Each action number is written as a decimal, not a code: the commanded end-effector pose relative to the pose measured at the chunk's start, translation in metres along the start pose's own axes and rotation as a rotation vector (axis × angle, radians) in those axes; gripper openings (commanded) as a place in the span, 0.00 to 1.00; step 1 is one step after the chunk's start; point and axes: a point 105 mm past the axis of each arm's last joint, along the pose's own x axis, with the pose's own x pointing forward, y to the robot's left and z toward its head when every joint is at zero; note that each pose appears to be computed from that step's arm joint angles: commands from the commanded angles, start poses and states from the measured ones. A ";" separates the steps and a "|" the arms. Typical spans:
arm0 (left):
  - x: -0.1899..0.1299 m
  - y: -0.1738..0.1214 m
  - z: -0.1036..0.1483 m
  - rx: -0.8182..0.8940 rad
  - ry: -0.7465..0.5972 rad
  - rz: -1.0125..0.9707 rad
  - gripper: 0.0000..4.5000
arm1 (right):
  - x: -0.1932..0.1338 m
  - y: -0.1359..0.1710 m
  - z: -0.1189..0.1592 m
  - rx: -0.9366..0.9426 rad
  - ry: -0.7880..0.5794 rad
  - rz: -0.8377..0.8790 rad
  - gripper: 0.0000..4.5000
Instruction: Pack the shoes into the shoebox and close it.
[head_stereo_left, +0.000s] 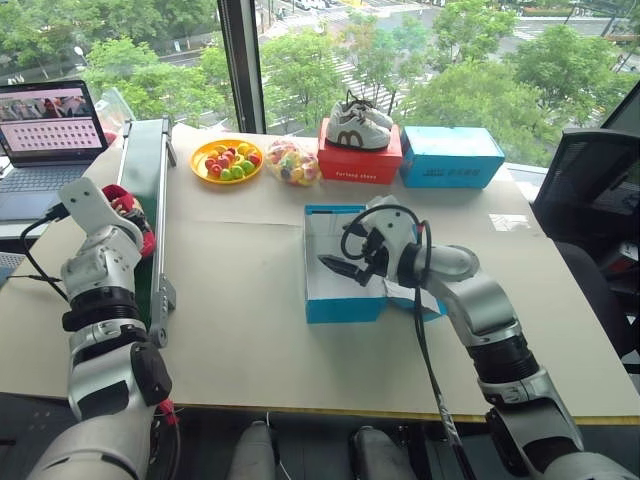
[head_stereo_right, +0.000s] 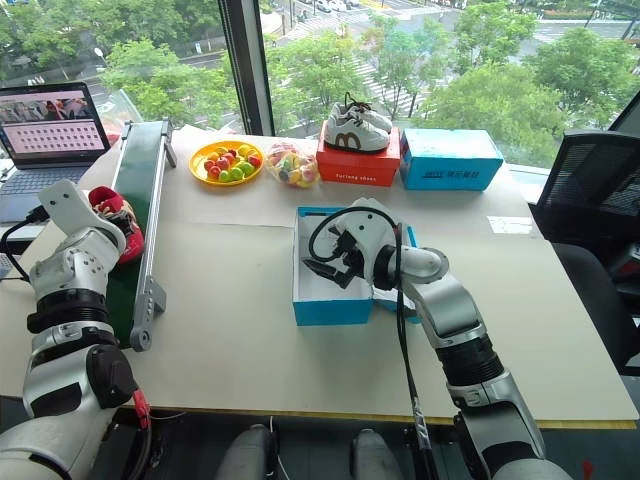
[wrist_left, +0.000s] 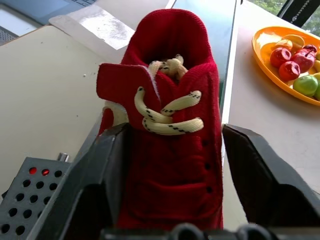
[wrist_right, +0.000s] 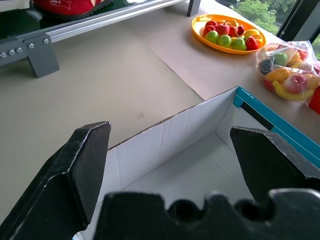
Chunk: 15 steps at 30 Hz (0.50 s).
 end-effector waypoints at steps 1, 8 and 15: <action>-0.002 -0.006 0.001 -0.009 -0.013 -0.018 0.28 | -0.003 -0.002 0.016 -0.053 -0.040 -0.015 1.00; -0.008 -0.008 0.031 0.030 -0.167 -0.009 0.00 | -0.002 -0.005 0.017 -0.060 -0.041 -0.029 1.00; -0.080 -0.143 0.073 0.067 -0.407 -0.739 0.00 | -0.005 -0.019 0.039 0.164 -0.183 -0.079 1.00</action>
